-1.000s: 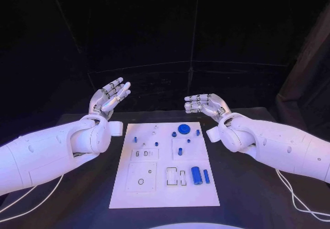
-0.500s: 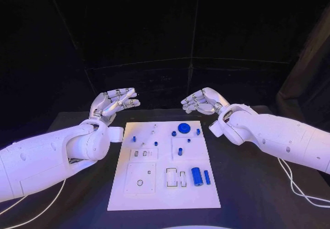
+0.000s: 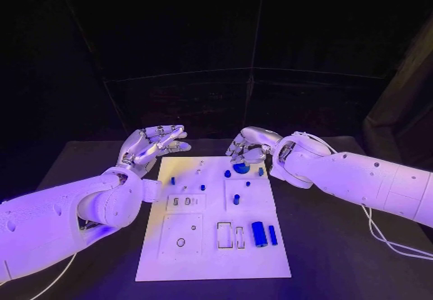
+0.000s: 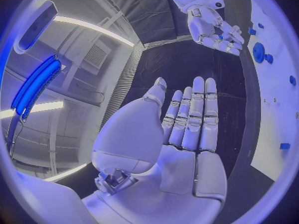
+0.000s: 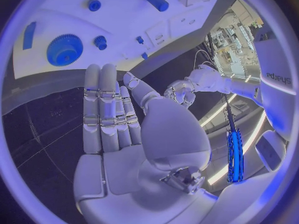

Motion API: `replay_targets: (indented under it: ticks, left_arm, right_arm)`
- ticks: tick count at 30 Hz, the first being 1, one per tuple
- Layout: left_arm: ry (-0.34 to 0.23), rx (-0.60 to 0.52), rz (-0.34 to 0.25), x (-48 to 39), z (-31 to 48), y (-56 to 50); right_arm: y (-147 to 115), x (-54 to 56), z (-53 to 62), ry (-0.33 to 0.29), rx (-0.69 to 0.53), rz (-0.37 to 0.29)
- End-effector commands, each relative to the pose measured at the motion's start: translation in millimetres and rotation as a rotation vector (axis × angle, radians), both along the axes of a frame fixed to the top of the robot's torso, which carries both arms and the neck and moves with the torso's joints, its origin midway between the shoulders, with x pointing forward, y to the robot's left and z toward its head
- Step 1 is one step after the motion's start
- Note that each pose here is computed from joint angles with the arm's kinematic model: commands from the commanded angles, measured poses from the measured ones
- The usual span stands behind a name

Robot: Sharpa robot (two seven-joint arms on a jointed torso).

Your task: Assemble the parts on the task board

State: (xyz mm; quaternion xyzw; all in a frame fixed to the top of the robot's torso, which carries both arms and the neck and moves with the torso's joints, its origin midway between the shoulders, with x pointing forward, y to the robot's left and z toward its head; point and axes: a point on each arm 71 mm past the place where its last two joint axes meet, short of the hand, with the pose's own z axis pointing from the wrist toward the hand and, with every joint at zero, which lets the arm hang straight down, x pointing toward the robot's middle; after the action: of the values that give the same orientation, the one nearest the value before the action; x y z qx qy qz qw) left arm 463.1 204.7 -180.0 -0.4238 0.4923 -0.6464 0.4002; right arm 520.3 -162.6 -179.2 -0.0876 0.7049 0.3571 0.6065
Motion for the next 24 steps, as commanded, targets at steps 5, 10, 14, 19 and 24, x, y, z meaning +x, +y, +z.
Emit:
replay_targets:
  ticks: [5,10,14,19,24]
  left_arm:
    - [-0.006,-0.008,-0.053,-2.1,1.5,-4.8]
    - [-0.004,-0.008,-0.055,-0.7,0.4,-4.1]
    - [0.000,-0.006,-0.055,0.0,-1.0,-3.3]
    - [0.002,-0.003,-0.053,0.9,-2.2,-2.1]
    - [0.005,-0.003,-0.054,1.5,-2.8,-1.9]
  right_arm:
    - [13,-1.1,-3.5,-0.075,-0.247,0.008]
    - [14,-0.9,-3.9,-0.085,-0.277,0.000]
    - [17,-1.9,-3.7,-0.095,-0.293,0.004]
    - [22,-3.7,-3.8,-0.094,-0.308,0.016]
    - [23,-3.1,-5.1,-0.086,-0.321,0.016]
